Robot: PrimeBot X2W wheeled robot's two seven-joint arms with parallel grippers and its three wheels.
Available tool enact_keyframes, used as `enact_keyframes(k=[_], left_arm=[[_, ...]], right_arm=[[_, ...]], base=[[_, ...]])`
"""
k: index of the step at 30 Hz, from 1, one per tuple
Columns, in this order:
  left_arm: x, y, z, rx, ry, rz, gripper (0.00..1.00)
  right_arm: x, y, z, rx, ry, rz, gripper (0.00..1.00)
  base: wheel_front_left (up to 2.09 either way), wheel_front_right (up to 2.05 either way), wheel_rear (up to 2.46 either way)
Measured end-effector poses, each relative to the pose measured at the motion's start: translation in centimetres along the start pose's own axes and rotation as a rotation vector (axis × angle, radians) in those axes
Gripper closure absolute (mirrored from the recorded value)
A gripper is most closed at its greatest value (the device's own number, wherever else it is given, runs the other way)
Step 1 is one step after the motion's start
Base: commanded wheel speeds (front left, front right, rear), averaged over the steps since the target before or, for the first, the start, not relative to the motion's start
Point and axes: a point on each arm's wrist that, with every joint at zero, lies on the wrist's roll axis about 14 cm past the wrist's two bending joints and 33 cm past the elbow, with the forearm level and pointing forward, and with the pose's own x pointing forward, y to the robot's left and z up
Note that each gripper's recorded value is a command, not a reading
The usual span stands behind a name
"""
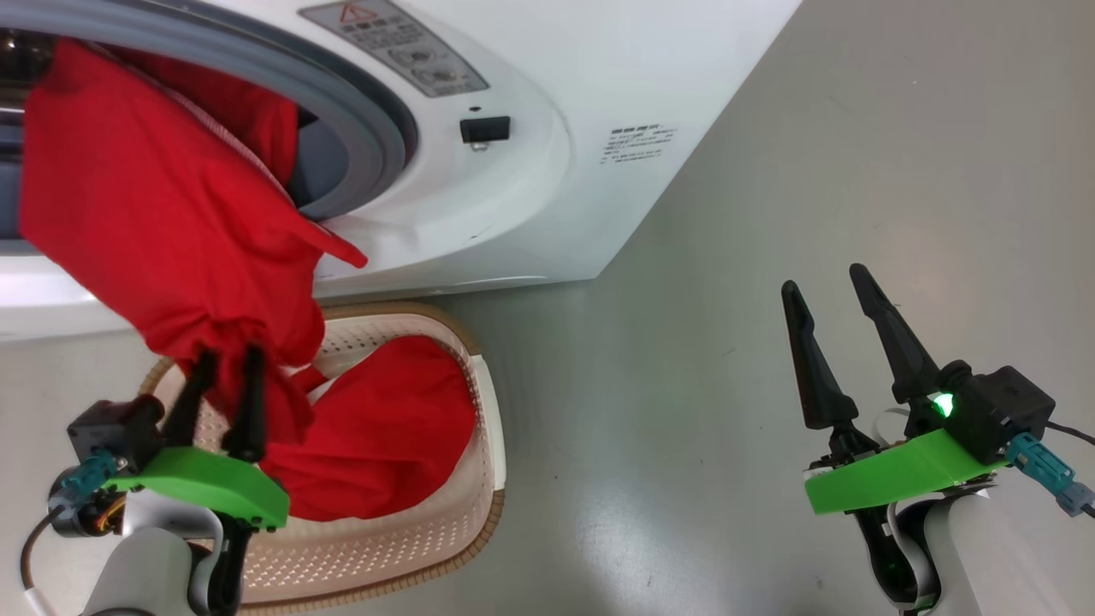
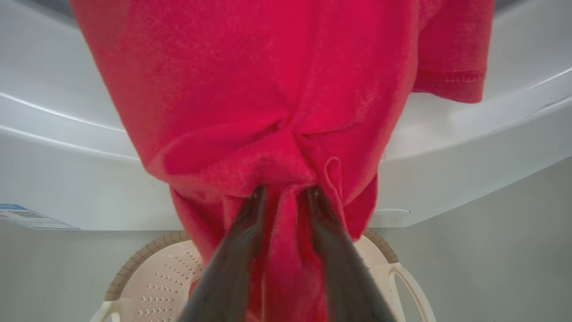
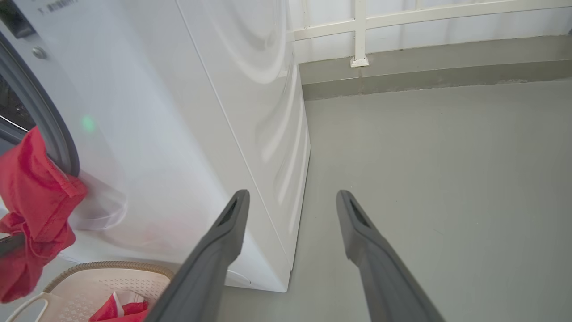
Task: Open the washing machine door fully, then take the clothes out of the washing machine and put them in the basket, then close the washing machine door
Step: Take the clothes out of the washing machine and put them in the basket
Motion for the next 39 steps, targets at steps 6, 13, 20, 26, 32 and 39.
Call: enact_keyframes(k=[6, 13, 20, 26, 32, 39], left_arm=[[-0.2, 0.1, 0.8, 0.007, -0.019, -0.002, 0.0], [-0.7, -0.3, 4.1, 0.008, -0.118, -0.011, 0.0], [-2.5, -0.3, 7.7, 0.013, -0.241, -0.006, 0.0], [-4.7, -0.3, 9.8, 0.025, -0.318, -0.006, 0.0], [-6.5, 0.1, 10.5, 0.02, -0.356, 0.01, 0.0], [-7.9, 0.0, 10.1, 0.004, -0.365, 0.018, 0.0]], right_arm=[[0.0, 0.3, 0.3, 0.0, -0.008, 0.007, 0.0], [-0.1, 0.8, 1.0, -0.003, -0.025, 0.022, 0.0], [-0.3, 1.5, 1.8, -0.006, -0.043, 0.038, 0.0], [-0.7, 1.9, 2.5, -0.008, -0.056, 0.048, 0.0], [-1.1, 1.9, 2.6, -0.009, -0.059, 0.046, 0.0], [-1.2, 1.5, 3.0, -0.011, -0.068, 0.034, 0.0]], base=[[0.0, 0.0, 0.0], [0.0, 0.0, 0.0], [0.0, 0.0, 0.0], [0.0, 0.0, 0.0], [0.0, 0.0, 0.0], [0.0, 0.0, 0.0]])
